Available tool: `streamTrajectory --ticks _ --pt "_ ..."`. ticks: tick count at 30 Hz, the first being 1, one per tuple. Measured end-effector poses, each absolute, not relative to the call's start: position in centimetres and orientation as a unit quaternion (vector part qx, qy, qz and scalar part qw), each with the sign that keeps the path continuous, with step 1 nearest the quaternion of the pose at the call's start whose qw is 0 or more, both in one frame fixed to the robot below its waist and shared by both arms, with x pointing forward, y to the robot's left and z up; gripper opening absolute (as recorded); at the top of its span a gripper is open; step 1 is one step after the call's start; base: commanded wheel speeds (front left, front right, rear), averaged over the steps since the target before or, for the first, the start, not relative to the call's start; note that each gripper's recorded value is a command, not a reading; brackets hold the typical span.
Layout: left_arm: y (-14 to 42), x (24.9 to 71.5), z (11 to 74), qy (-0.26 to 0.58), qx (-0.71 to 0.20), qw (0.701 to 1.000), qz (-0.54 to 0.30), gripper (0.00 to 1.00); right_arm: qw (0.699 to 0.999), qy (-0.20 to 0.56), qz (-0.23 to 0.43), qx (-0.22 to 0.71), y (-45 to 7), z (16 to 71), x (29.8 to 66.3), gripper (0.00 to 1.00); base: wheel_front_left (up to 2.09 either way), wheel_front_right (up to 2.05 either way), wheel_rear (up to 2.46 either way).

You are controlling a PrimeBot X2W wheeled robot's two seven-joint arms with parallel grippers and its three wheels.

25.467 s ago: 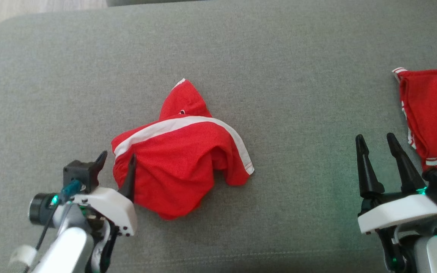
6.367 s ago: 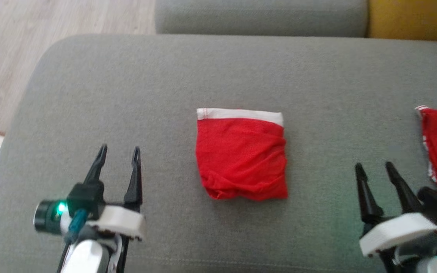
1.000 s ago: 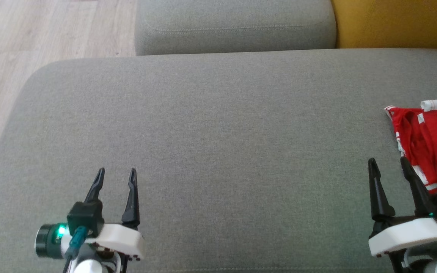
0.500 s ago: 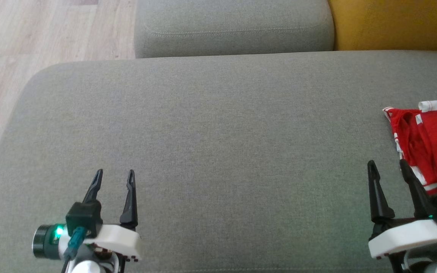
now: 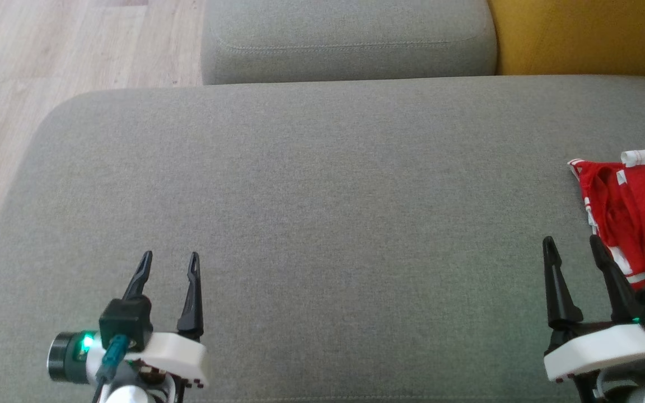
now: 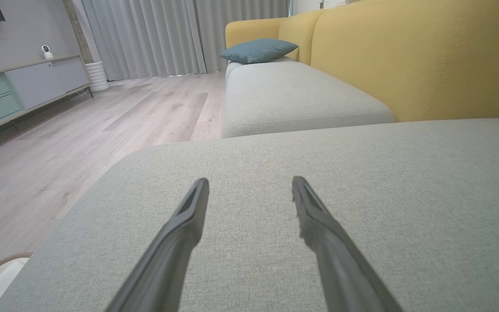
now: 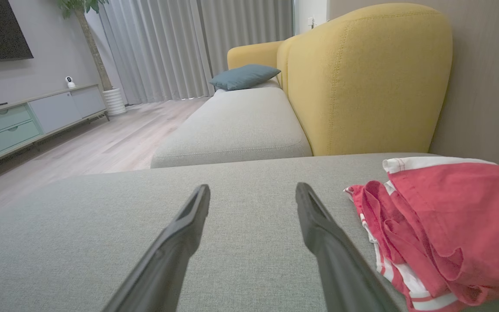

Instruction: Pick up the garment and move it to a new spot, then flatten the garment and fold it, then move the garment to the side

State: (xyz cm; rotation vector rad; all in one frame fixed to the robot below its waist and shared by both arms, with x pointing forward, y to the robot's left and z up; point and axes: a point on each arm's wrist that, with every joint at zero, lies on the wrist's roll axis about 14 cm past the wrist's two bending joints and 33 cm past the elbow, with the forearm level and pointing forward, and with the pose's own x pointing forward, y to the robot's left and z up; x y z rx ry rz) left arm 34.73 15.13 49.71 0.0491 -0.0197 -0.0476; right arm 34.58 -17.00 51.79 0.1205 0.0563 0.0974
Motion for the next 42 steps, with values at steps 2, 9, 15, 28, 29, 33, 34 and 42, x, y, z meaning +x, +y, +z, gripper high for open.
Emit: streamTrajectory --ticks 2,9,15,28,29,33,34,42 --pt "15.2 34.7 49.6 -0.006 0.027 0.999 -0.024 1.00 0.997 0.028 0.049 0.060 -17.0 51.8 34.6 1.00 0.00 0.00 0.00" --pt "14.7 32.7 45.5 0.059 0.019 0.998 -0.024 0.00 0.993 0.085 0.046 0.070 -16.9 48.1 33.7 0.00 0.00 0.00 0.00" --pt "14.9 32.6 45.0 0.076 -0.018 0.997 -0.020 0.00 0.989 0.089 0.043 0.107 -16.9 47.8 33.6 0.00 0.00 0.00 0.00" --pt "15.5 32.8 44.2 0.104 -0.096 0.990 -0.003 0.00 0.978 0.095 0.035 0.184 -17.0 47.2 33.5 0.00 0.00 0.00 0.00" --pt "15.6 32.9 44.2 0.105 -0.102 0.989 -0.002 0.00 0.977 0.094 0.034 0.190 -17.0 47.2 33.6 0.00 0.00 0.00 0.00" --pt "15.6 33.3 44.3 0.107 -0.128 0.986 0.002 0.00 0.972 0.088 0.034 0.213 -17.0 47.6 33.9 0.00 0.00 0.00 0.00" --pt "15.7 33.3 44.3 0.108 -0.135 0.985 0.002 0.00 0.971 0.088 0.033 0.219 -17.0 47.6 34.0 0.00 0.00 0.00 0.00" --pt "15.9 33.4 44.0 0.118 -0.186 0.975 0.010 0.00 0.960 0.090 0.026 0.265 -17.1 47.3 34.0 0.00 0.00 0.00 0.00"
